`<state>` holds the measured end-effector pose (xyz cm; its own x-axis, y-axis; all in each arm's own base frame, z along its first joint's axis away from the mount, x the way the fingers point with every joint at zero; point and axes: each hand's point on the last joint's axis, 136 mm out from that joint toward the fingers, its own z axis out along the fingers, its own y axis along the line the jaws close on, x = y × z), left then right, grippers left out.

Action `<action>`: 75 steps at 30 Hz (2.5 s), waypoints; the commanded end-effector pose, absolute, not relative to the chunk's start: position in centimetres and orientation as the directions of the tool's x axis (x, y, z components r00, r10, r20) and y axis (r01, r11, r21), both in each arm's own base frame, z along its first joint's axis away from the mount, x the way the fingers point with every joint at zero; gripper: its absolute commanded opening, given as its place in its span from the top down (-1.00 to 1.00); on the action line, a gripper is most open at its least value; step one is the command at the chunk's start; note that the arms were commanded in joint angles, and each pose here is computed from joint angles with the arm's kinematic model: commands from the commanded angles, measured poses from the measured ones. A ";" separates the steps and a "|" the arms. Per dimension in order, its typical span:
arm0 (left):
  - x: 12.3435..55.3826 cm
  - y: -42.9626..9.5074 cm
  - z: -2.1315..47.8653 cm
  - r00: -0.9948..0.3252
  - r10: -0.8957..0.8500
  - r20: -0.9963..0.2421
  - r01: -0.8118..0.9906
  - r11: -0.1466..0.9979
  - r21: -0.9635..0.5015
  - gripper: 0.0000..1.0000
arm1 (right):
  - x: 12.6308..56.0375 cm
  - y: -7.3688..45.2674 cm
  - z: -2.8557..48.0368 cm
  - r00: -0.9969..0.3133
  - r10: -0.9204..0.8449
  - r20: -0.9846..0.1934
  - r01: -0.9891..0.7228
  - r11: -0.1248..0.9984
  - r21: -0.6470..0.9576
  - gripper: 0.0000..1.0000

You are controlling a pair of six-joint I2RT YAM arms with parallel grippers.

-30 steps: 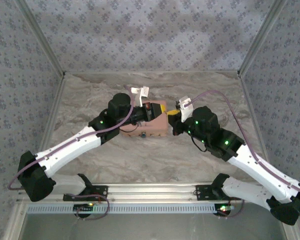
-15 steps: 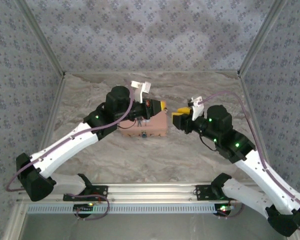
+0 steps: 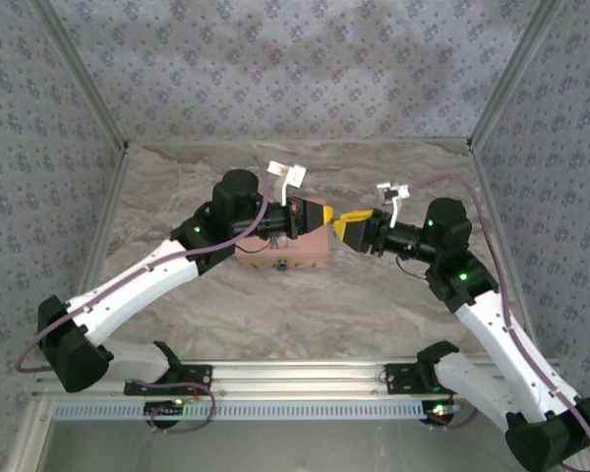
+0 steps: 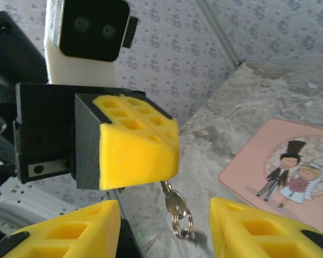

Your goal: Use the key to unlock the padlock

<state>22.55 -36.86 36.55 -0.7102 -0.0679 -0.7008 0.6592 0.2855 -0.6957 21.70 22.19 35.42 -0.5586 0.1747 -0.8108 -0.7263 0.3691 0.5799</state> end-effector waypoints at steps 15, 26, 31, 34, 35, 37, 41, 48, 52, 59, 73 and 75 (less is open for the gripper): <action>21.0 -36.9 38.5 -0.692 -0.090 -0.717 0.696 0.182 -0.694 1.00 | 21.1 22.8 36.4 -0.559 0.173 -0.811 -0.756 0.295 0.585 0.85; 21.5 -36.7 38.6 -0.689 -0.106 -0.717 0.689 0.209 -0.694 0.82 | 21.2 22.7 35.3 -0.518 0.117 -0.847 -0.764 0.383 0.520 1.00; 23.4 -35.5 37.1 -0.715 -0.150 -0.683 0.608 0.350 -0.713 0.03 | 22.9 21.2 34.1 -0.443 0.067 -0.894 -0.715 0.576 0.397 1.00; 24.3 -34.6 36.1 -0.738 -0.179 -0.650 0.535 0.431 -0.726 -0.04 | 24.0 20.2 33.6 -0.385 0.024 -0.923 -0.660 0.692 0.293 1.00; 24.5 -34.4 35.9 -0.745 -0.192 -0.639 0.515 0.444 -0.733 -0.08 | 24.4 19.9 33.4 -0.364 0.007 -0.931 -0.638 0.727 0.255 1.00; 24.7 -34.3 35.6 -0.764 -0.211 -0.610 0.477 0.451 -0.754 -0.13 | 25.0 19.4 33.2 -0.328 -0.025 -0.944 -0.594 0.783 0.185 1.00; 24.8 -34.6 34.8 -0.816 -0.228 -0.532 0.398 0.447 -0.801 -0.18 | 25.5 19.2 32.9 -0.263 -0.097 -0.960 -0.534 0.843 0.061 1.00; 24.9 -35.6 34.7 -0.874 -0.250 -0.416 0.294 0.409 -0.864 -0.11 | 25.5 19.9 32.6 -0.188 -0.210 -0.959 -0.499 0.862 -0.091 1.00; 24.8 -36.5 34.5 -0.901 -0.231 -0.367 0.261 0.388 -0.884 -0.04 | 25.2 20.8 32.7 -0.172 -0.223 -0.960 -0.523 0.846 -0.102 1.00; 24.8 -37.4 34.2 -0.918 -0.213 -0.335 0.239 0.380 -0.894 0.11 | 24.8 21.8 33.0 -0.145 -0.236 -0.961 -0.547 0.828 -0.120 1.00; 25.1 -38.4 33.9 -0.928 -0.192 -0.320 0.234 0.369 -0.900 0.49 | 24.8 22.8 32.6 -0.118 -0.293 -0.949 -0.551 0.814 -0.183 1.00; 25.0 -38.4 33.8 -0.930 -0.188 -0.316 0.230 0.374 -0.898 0.53 | 24.8 22.8 32.7 -0.110 -0.299 -0.948 -0.545 0.815 -0.194 1.00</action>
<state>25.47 -37.82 32.28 -0.9261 -0.2013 -0.3191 0.2174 0.4066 -0.8874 24.55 22.78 31.01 -0.1539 -0.3069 -0.9392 -0.5677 0.8055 -0.1702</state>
